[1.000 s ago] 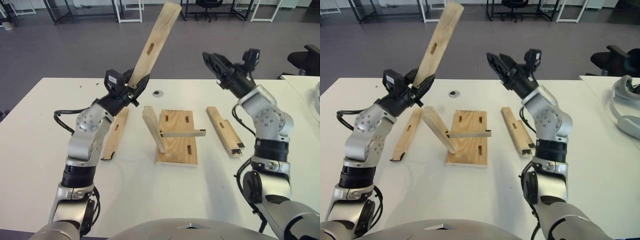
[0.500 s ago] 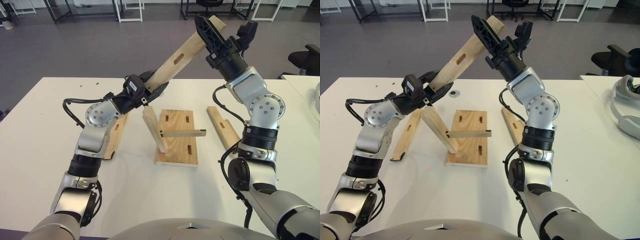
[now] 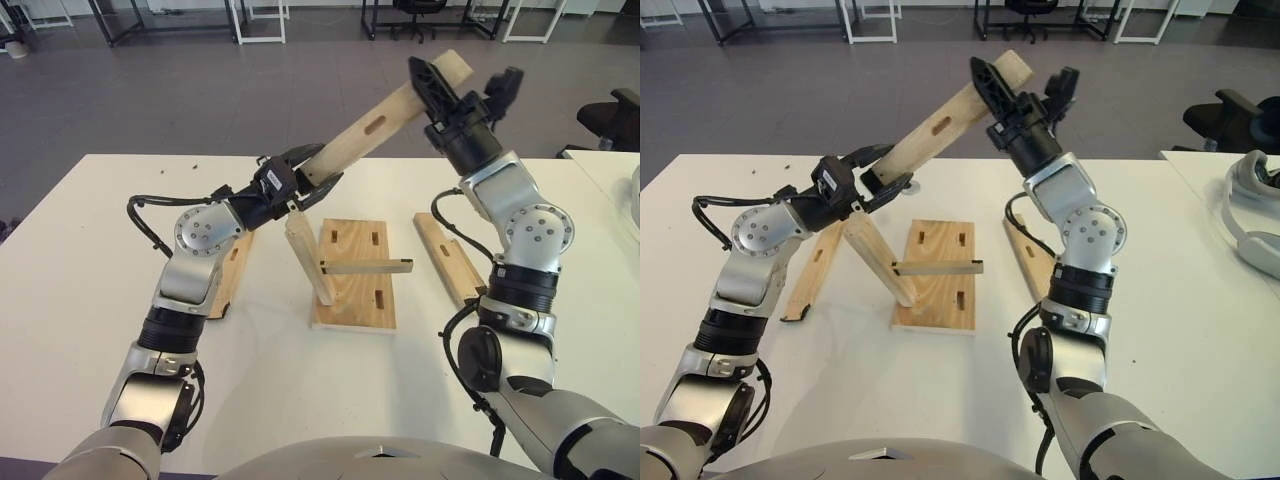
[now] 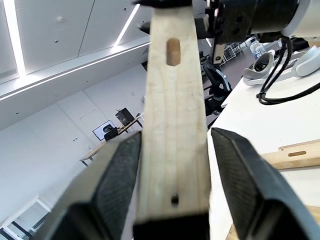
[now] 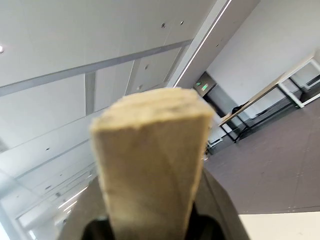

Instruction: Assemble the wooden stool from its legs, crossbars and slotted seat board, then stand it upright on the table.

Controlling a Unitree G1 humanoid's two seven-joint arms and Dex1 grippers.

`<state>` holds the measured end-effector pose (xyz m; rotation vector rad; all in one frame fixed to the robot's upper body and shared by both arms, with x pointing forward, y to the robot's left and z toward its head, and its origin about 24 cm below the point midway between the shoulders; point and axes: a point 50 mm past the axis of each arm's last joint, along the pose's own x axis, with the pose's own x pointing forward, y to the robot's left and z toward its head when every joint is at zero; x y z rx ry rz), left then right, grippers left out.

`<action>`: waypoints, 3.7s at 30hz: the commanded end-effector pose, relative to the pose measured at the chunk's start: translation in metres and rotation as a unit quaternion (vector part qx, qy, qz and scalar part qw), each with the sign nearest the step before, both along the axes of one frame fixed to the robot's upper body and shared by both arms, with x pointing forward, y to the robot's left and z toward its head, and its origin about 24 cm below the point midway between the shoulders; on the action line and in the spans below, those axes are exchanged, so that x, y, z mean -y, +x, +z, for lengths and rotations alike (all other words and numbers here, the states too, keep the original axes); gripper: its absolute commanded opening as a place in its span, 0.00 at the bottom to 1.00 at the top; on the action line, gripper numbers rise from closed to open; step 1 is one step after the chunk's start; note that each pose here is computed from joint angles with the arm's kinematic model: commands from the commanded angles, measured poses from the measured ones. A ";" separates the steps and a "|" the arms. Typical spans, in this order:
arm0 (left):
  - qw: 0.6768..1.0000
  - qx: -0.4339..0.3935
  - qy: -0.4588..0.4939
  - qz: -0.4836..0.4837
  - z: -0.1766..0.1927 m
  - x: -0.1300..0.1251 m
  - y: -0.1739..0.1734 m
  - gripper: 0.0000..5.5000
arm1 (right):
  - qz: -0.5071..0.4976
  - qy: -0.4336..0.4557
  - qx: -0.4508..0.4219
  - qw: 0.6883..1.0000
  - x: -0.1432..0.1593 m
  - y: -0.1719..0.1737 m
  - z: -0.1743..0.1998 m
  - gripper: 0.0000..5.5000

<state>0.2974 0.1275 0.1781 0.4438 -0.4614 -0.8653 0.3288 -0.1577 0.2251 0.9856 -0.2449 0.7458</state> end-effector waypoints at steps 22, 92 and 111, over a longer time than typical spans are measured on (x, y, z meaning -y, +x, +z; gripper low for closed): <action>0.944 -0.233 -0.072 0.223 -0.088 -0.006 -0.077 0.76 | -0.262 -0.125 -0.313 0.904 0.051 -0.140 -0.107 0.18; 0.922 -0.347 0.135 0.109 -0.144 0.029 -0.006 0.76 | 0.288 -0.654 0.026 0.699 0.007 -0.127 -0.206 0.51; 0.897 -0.315 0.301 -0.070 -0.115 -0.084 -0.050 0.76 | 0.039 -0.755 0.039 0.653 0.082 -0.027 -0.149 0.51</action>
